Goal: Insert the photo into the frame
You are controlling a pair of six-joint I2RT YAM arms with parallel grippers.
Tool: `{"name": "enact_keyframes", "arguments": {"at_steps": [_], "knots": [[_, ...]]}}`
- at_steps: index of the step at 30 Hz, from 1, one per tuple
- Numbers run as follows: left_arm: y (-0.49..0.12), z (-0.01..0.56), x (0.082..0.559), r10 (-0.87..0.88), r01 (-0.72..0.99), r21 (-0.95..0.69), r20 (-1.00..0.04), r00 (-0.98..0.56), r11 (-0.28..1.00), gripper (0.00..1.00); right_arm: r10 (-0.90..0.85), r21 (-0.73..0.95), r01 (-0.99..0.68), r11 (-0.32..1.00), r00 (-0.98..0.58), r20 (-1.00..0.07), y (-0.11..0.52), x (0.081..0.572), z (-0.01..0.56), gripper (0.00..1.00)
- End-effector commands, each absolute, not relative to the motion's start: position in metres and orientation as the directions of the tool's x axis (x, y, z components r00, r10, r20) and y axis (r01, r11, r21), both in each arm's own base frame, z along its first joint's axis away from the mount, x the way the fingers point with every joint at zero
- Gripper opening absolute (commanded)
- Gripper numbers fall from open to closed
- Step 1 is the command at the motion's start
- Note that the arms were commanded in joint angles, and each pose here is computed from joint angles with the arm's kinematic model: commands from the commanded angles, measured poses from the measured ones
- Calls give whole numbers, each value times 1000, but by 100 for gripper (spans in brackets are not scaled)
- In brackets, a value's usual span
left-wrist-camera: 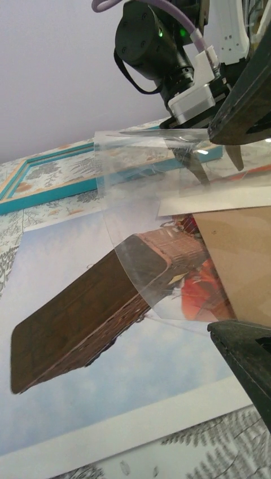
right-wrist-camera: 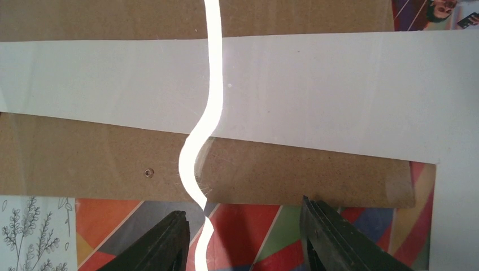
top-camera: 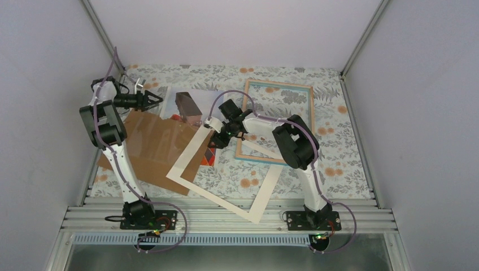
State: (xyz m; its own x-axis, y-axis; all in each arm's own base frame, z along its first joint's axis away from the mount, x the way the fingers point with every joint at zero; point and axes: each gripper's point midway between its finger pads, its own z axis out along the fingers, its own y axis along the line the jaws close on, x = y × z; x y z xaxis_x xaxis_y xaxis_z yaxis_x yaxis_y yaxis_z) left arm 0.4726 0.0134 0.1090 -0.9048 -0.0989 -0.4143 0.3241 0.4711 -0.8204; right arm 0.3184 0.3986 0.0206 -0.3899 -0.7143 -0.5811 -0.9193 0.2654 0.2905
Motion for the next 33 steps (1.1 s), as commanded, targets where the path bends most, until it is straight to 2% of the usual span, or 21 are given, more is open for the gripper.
{"name": "enact_keyframes", "arguments": {"at_steps": [1,5,8,13,20,24,33], "knots": [[5,128,458,-83,368,-806,-453,-888,463,76,-811,292,-855,428,-506,-294,349,295,-65,50],[10,127,450,-113,352,-812,-449,-886,465,76,-809,291,-854,432,-509,-293,349,295,-65,50],[19,131,448,-153,339,-827,-444,-883,448,80,-808,287,-854,433,-509,-296,348,295,-63,50],[30,134,442,-175,325,-827,-442,-880,459,94,-807,279,-856,436,-509,-300,347,296,-61,50],[33,127,427,-181,293,-824,-422,-888,485,89,-804,272,-856,439,-510,-306,347,297,-60,49],[53,130,421,-264,238,-846,-397,-879,478,91,-804,268,-857,440,-509,-307,346,297,-60,49],[39,131,390,-246,234,-867,-368,-897,440,93,-803,262,-858,441,-508,-311,345,297,-59,48]]}}
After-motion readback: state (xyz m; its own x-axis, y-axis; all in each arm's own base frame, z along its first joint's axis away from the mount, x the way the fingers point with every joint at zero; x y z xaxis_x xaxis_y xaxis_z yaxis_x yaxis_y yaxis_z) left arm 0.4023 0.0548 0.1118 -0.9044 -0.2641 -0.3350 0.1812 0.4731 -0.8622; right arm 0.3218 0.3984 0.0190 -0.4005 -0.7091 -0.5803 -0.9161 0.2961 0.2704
